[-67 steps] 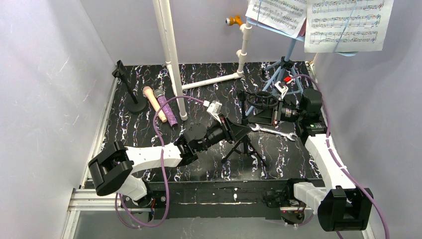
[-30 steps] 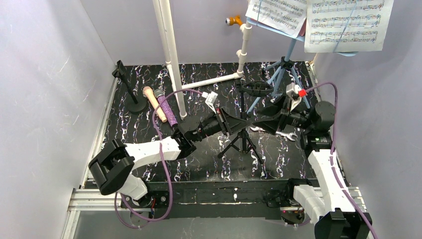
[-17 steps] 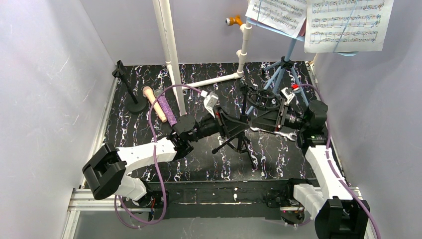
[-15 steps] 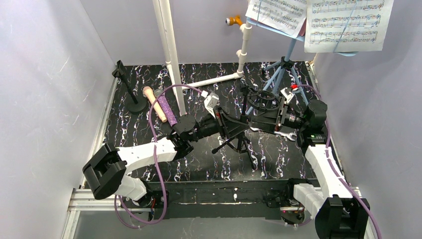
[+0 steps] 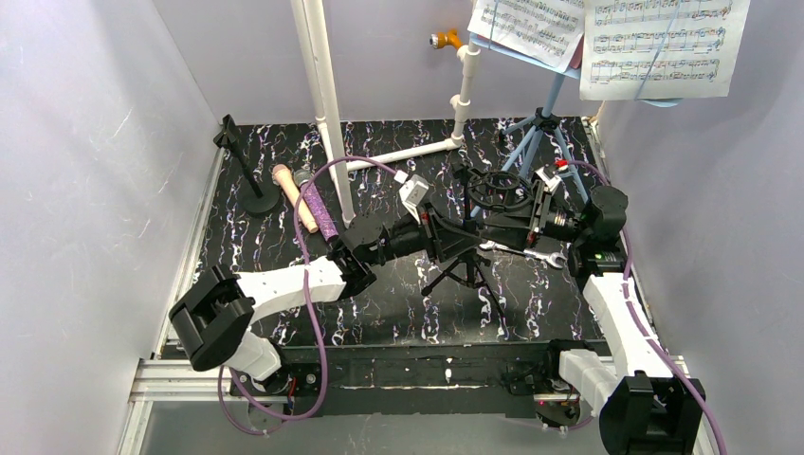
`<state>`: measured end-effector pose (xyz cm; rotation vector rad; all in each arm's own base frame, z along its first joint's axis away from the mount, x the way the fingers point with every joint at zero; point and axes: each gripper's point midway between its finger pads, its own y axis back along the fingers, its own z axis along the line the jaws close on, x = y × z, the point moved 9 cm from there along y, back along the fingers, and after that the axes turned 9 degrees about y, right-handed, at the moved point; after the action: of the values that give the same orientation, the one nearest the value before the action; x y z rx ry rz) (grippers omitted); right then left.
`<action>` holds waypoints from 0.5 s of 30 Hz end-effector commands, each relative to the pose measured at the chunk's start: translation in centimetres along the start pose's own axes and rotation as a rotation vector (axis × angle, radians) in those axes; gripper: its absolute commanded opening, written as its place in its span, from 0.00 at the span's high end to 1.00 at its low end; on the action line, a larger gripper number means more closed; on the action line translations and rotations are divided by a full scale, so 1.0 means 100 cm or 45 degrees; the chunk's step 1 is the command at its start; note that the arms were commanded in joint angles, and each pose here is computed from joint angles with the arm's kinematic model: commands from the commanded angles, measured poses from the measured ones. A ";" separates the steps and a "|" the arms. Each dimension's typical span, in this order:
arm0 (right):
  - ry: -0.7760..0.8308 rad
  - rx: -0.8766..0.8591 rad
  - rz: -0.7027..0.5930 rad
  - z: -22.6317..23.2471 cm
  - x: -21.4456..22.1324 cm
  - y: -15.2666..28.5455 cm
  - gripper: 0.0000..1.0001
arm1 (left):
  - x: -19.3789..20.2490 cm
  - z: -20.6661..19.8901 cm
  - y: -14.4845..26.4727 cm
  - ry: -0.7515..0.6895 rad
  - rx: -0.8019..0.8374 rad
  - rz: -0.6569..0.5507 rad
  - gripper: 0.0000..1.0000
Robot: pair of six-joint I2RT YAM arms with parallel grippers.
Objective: Pack up the instrument practice props
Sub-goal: Unscrew the knob on the microphone stand.
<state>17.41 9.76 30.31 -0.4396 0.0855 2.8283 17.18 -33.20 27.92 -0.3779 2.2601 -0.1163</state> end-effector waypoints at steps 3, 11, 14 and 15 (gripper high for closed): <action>0.104 -0.053 0.024 0.024 -0.004 0.000 0.34 | -0.015 -0.015 -0.012 -0.063 0.103 -0.058 1.00; 0.112 -0.056 0.025 0.024 -0.003 0.001 0.29 | -0.010 -0.009 -0.009 -0.061 0.071 -0.056 1.00; 0.114 -0.055 0.021 0.024 -0.003 0.001 0.31 | -0.010 -0.009 -0.009 -0.064 0.070 -0.054 1.00; 0.110 -0.052 0.018 0.023 -0.003 0.001 0.33 | -0.011 -0.009 -0.010 -0.063 0.071 -0.054 1.00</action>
<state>17.38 9.76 30.80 -0.4390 0.0770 2.8322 17.57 -33.80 26.71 -0.3571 2.2736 -0.0727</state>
